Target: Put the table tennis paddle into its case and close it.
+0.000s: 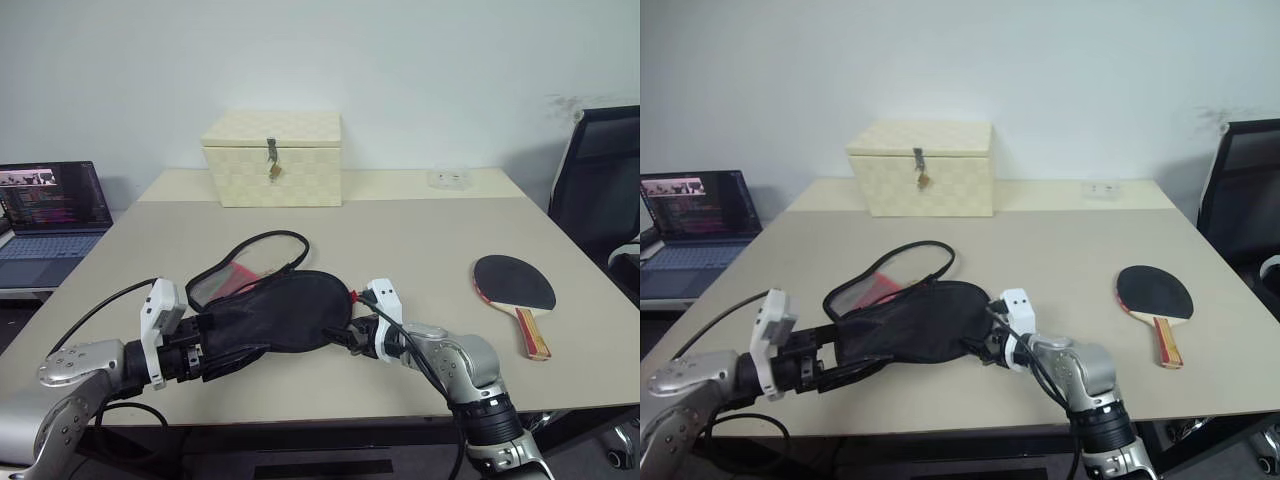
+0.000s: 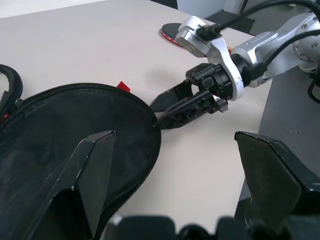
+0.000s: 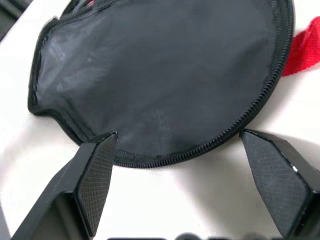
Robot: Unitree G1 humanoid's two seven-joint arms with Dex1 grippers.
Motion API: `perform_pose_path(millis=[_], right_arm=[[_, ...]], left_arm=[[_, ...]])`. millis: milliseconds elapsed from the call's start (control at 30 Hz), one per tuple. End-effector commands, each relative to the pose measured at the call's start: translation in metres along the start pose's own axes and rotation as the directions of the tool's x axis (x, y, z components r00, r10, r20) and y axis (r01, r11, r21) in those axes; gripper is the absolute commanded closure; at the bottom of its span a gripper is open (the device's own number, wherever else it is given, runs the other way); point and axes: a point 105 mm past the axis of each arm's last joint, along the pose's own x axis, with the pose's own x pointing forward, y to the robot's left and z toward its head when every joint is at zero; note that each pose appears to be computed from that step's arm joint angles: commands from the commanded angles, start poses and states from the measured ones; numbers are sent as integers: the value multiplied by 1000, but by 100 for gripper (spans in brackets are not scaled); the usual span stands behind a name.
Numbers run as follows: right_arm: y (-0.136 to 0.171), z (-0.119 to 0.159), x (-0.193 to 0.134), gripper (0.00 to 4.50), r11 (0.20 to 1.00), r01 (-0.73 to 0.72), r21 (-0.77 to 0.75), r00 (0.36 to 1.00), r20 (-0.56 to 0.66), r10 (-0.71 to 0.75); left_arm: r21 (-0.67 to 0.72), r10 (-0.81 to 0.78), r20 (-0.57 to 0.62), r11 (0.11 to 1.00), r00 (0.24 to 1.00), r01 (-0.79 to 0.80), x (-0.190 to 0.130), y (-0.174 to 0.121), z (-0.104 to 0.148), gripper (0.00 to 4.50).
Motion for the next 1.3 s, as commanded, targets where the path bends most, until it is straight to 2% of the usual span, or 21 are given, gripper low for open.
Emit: perform_pose_path(millis=[33,133,433,467,567,867,1300], right_arm=[[17,14,2,22,991,-89,103,996,42,85],[24,20,4,22,981,-121,149,992,59,114],[43,25,15,22,977,-162,141,986,65,154],[44,25,16,39,977,-164,138,986,65,156],[45,25,16,116,979,-166,119,985,64,159],[43,24,14,438,984,-153,89,987,67,147],[38,31,12,445,986,-138,89,987,98,130]], left_arm=[[50,11,33,999,999,-13,-3,-2,14,32],[55,18,36,998,999,-19,-3,-1,14,32],[58,18,40,998,999,-20,0,-1,14,32],[58,18,41,998,999,-20,0,-1,14,32],[58,18,41,998,999,-20,1,-1,13,32],[54,14,40,998,999,-17,2,-2,11,32],[56,11,42,998,999,-14,3,-3,11,32]])
